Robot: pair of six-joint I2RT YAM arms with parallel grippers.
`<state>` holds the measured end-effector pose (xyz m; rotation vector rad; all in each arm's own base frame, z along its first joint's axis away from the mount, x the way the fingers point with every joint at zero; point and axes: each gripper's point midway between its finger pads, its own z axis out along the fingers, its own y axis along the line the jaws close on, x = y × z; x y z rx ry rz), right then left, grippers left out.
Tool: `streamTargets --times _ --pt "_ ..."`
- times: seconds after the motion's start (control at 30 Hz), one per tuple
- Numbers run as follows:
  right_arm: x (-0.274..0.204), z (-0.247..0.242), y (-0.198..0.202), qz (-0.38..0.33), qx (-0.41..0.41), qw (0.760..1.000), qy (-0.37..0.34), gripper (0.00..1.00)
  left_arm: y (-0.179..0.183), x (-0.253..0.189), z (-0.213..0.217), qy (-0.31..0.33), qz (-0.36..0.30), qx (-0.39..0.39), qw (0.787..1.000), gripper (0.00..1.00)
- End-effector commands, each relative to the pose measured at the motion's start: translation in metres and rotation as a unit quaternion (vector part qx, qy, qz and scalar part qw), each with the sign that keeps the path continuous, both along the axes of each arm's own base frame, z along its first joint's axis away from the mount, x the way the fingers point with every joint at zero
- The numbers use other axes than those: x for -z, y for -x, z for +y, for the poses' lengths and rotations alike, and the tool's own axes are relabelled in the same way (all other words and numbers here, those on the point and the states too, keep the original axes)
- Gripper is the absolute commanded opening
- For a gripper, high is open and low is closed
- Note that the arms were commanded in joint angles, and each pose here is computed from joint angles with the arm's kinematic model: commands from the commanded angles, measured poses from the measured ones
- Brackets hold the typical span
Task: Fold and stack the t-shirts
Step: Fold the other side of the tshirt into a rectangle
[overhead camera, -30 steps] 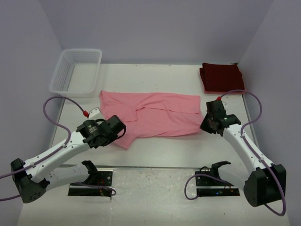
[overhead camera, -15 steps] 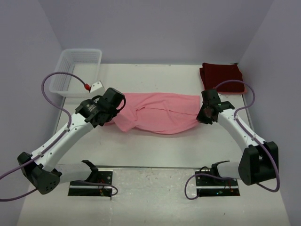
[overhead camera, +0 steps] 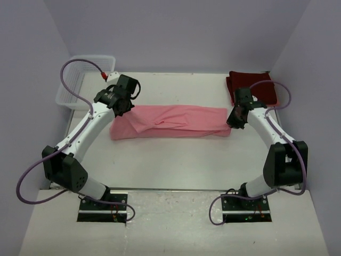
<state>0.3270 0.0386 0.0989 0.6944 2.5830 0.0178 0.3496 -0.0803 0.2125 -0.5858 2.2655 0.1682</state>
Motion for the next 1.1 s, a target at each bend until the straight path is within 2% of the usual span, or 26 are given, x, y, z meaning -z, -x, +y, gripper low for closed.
streamTargets --times 0.0,0.43,0.87,1.0,1.03,1.07 --pt "-0.014 -0.008 -0.02 -0.011 -0.001 1.0 0.004 0.0 -0.031 -0.017 0.0 -0.004 -0.023 0.022 0.999 0.0" --pt "0.014 0.0 -0.041 0.051 -0.029 0.998 -0.017 0.0 -0.079 0.02 -0.004 -0.023 0.019 0.045 0.999 0.0" --pt "0.019 0.003 -0.072 0.068 -0.042 0.997 -0.013 0.0 -0.111 0.055 0.035 -0.038 0.053 0.01 0.998 0.0" --pt "0.028 0.008 -0.081 0.079 -0.052 0.995 -0.023 0.08 -0.122 0.062 0.036 -0.042 0.059 0.013 0.997 0.0" --pt "0.029 0.009 -0.083 0.078 -0.058 0.995 -0.025 0.14 -0.129 0.068 0.033 -0.041 0.064 0.02 0.997 0.06" --pt "0.028 0.013 -0.087 0.071 -0.066 0.995 -0.032 0.17 -0.133 0.07 0.031 -0.042 0.065 0.027 0.997 0.1"
